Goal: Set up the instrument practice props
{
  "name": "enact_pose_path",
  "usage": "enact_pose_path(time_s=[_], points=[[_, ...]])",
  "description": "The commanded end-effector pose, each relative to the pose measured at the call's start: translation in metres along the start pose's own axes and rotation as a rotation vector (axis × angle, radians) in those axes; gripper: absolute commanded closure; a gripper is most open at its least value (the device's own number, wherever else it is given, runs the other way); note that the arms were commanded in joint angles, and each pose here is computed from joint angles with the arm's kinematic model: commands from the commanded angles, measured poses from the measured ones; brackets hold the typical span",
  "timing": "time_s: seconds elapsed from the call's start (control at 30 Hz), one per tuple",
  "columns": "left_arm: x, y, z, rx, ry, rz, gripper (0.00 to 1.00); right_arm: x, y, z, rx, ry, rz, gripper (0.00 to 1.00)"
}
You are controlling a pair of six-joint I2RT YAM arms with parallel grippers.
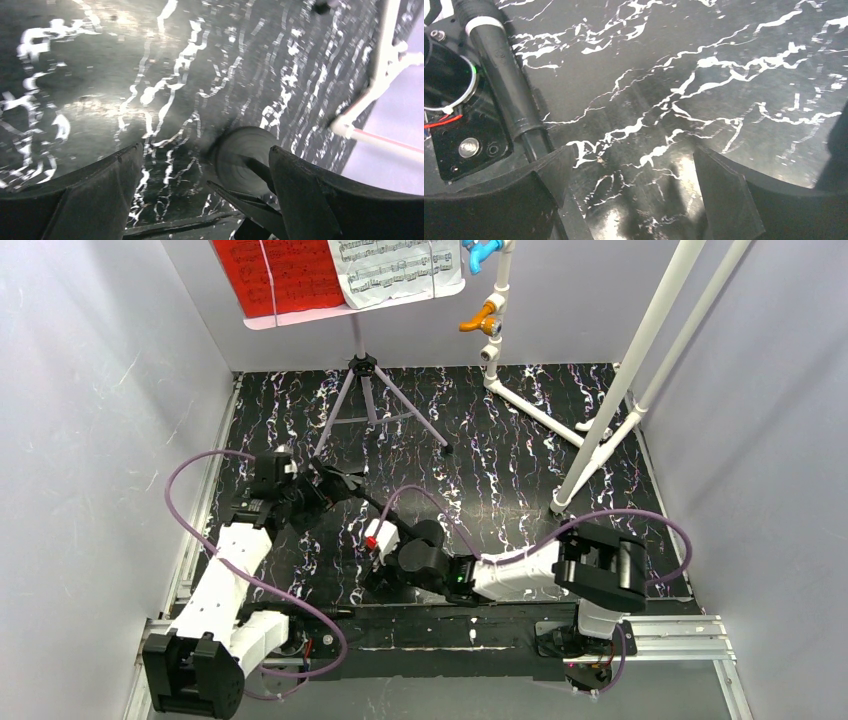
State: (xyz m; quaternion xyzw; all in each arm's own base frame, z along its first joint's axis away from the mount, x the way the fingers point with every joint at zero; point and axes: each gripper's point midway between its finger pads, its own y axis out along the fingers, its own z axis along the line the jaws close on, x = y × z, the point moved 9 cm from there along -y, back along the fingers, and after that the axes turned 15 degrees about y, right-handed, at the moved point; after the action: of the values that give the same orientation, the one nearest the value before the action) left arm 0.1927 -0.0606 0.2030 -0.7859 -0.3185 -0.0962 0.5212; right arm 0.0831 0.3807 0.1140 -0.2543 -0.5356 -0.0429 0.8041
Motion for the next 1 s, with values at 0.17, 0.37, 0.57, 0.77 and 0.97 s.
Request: enact_pose_path(time_s=[0.17,0.37,0.57,0.77,0.97], points=[[0.011,-0.011,-0.054,-0.229,0.132,-0.071,0.06,0.027,-0.032,-0.015,-0.147,0.028,-0.134,0.02],[0.002,-0.007,-0.069,-0.253,0.136,-0.036,0.06,0.026,-0.052,-0.028,-0.196,0.059,-0.173,0.02],[-0.002,-0.006,-0.065,-0.235,0.165,-0.02,0.04,0.029,-0.066,-0.029,-0.179,0.049,-0.173,0.02],[-0.002,-0.02,-0.057,-0.194,0.29,-0.06,0.02,0.038,-0.097,-0.029,-0.186,0.051,-0.136,0.02],[0.001,-0.036,-0.05,-0.142,0.413,-0.066,0.02,0.052,-0.13,-0.025,-0.141,0.023,-0.116,0.02]])
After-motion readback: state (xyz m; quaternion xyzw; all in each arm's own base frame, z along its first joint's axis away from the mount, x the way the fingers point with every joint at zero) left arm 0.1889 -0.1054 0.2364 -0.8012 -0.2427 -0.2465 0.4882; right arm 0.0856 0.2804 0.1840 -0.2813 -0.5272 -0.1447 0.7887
